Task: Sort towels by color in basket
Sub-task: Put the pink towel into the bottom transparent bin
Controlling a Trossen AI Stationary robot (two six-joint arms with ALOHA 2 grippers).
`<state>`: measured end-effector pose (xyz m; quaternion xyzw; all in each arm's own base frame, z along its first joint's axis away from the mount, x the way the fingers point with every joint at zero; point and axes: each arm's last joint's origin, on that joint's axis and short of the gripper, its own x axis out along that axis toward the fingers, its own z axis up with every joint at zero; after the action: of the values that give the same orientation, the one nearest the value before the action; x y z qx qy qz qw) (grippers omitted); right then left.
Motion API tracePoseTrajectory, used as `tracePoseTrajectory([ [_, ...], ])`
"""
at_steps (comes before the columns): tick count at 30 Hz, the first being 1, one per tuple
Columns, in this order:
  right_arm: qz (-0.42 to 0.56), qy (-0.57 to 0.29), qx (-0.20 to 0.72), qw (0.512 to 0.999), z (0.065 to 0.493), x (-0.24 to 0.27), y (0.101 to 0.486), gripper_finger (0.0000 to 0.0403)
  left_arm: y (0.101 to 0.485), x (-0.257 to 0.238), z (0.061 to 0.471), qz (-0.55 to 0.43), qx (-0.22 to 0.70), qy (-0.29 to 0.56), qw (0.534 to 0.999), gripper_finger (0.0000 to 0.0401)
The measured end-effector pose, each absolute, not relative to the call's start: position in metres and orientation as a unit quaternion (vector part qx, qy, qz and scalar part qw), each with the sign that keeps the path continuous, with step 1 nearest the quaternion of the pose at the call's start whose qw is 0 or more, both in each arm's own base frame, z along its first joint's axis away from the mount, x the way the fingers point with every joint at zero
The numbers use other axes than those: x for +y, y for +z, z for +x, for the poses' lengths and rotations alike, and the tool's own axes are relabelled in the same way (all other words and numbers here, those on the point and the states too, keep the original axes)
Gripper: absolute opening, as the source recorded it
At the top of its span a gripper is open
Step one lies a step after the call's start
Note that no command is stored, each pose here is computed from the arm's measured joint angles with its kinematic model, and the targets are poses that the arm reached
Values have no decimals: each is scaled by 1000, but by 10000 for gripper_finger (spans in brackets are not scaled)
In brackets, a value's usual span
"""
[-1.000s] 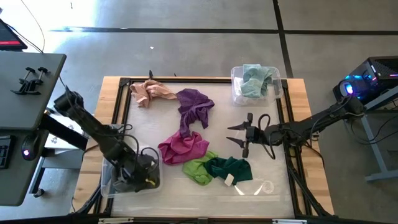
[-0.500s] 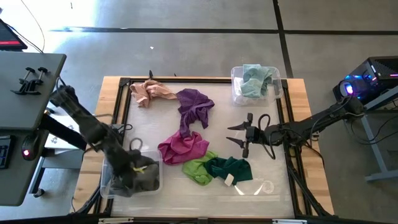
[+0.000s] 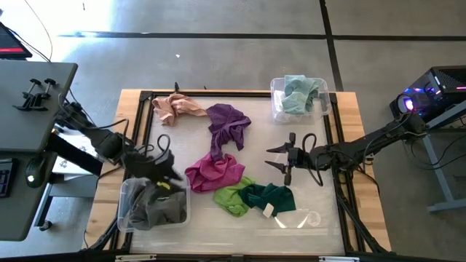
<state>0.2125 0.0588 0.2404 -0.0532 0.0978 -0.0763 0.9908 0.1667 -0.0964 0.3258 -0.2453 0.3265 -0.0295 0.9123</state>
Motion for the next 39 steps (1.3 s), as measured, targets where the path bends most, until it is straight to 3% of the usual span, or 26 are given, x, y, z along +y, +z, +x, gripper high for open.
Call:
tracePoseTrajectory([
  [4,-48,-76,94,992,213,59,241,180,334,-96,194,-97,208,19,973,182],
  [9,-30,-38,90,995,215,62,240,181,328,-91,233,10,173,7,985,182],
  [11,-42,-21,98,994,217,66,236,181,320,-89,250,35,170,-28,985,182],
  [17,-85,-15,55,995,232,71,234,182,289,-86,299,31,15,-76,997,182],
  [23,-72,-17,65,995,253,63,214,220,263,-67,308,60,63,115,990,182],
  [29,-42,5,129,991,290,55,194,267,259,-56,285,48,100,286,952,181],
  [39,-61,19,317,946,381,61,176,243,256,-52,231,-25,194,325,925,181],
])
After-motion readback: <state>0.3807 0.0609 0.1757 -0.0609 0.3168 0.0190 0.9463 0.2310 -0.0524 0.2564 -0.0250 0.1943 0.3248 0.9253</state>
